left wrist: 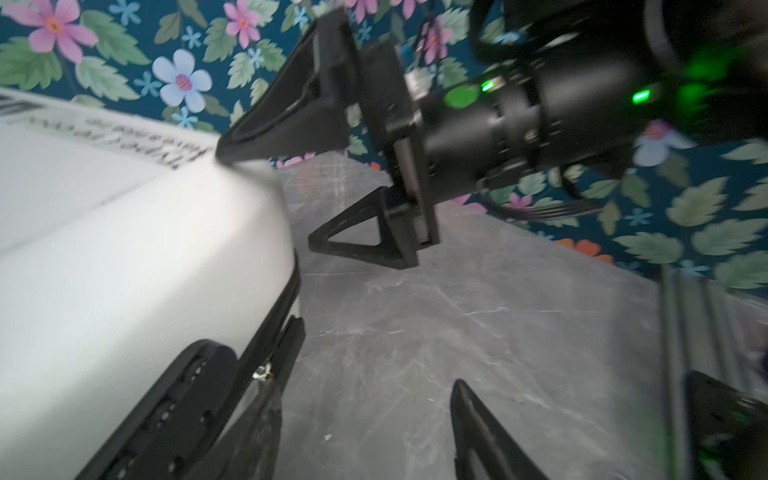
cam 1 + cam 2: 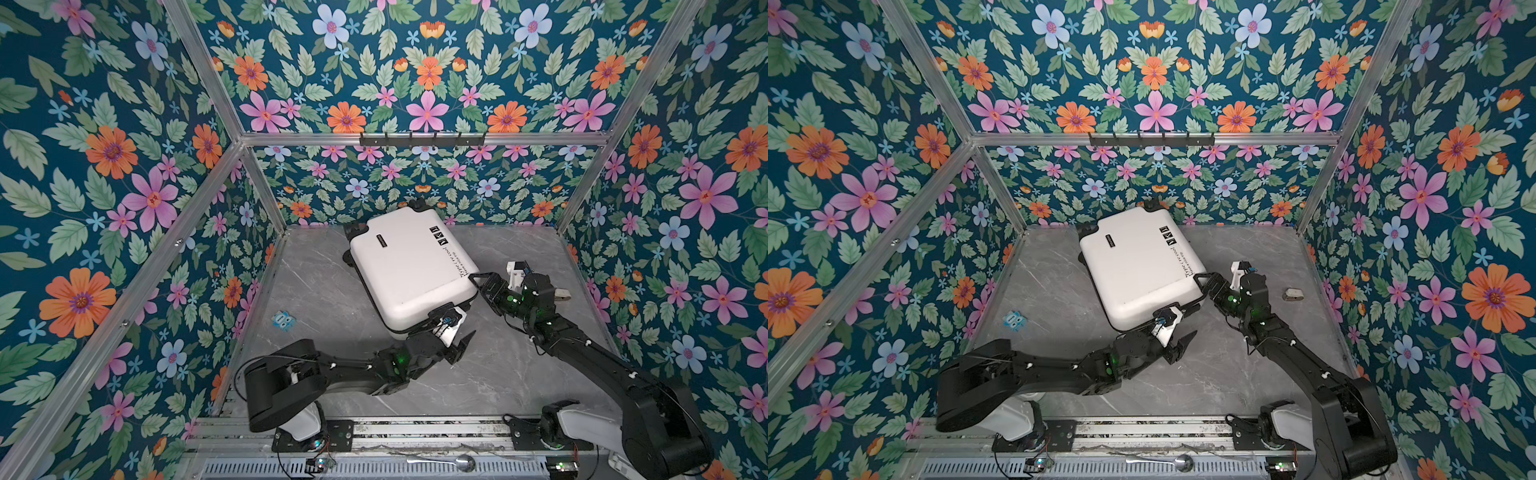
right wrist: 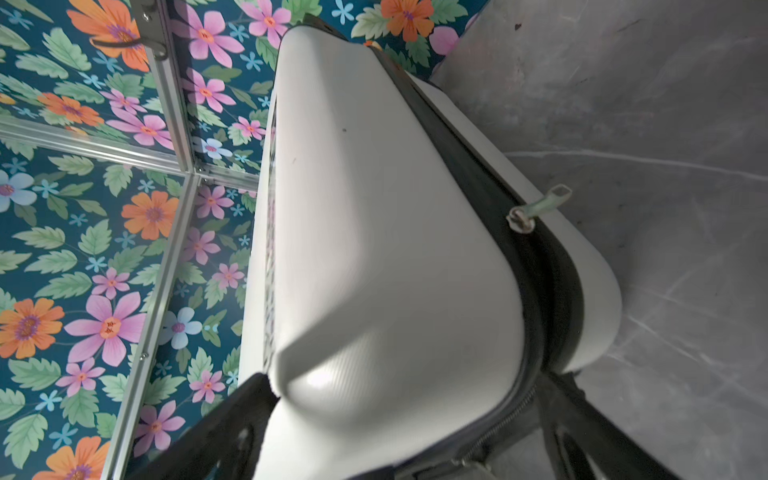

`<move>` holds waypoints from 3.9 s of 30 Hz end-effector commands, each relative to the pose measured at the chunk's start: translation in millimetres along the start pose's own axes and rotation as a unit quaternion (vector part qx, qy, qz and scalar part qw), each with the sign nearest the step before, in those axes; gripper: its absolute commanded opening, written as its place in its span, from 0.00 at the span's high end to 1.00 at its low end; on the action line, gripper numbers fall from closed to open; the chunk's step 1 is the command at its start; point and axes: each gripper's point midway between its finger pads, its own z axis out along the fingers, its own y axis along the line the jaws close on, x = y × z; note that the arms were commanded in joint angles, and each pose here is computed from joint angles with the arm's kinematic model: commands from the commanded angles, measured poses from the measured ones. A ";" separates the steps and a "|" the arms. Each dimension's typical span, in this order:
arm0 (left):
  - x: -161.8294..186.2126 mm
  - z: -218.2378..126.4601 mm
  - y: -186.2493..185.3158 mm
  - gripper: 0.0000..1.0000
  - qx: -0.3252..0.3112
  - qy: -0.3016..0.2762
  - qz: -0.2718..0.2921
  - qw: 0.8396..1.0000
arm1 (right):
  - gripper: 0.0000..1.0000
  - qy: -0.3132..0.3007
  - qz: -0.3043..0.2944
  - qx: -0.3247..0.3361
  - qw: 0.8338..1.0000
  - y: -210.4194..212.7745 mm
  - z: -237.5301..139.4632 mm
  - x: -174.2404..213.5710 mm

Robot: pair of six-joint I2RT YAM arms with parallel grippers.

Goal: Pack the luggage

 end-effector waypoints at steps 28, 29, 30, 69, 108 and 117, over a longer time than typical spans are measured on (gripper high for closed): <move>-39.8 -99.5 296.4 0.16 -0.240 -0.064 -0.395 0.884 | 0.01 0.067 -0.111 0.047 0.990 17.9 40.6 -57.4; -40.8 -93.6 297.4 0.17 -0.232 -0.065 -0.395 0.887 | 0.01 0.069 -0.109 0.042 0.991 18.7 43.3 -57.5; -43.0 -88.5 299.4 0.17 -0.225 -0.071 -0.394 0.888 | 0.01 0.074 -0.107 0.034 0.991 20.1 46.0 -56.5; -65.9 -129.9 254.9 0.31 -0.237 -0.086 -0.321 0.913 | 0.02 -0.081 -0.163 0.162 0.970 3.1 -92.1 -37.1; 68.4 -71.1 81.5 0.52 -0.053 -0.161 -0.642 0.748 | 0.27 -0.075 -0.265 0.071 0.959 -27.1 -60.6 86.8; 88.5 -42.0 72.8 0.49 -0.059 -0.146 -0.674 0.722 | 0.28 -0.101 -0.267 0.067 0.956 -30.1 -77.2 80.7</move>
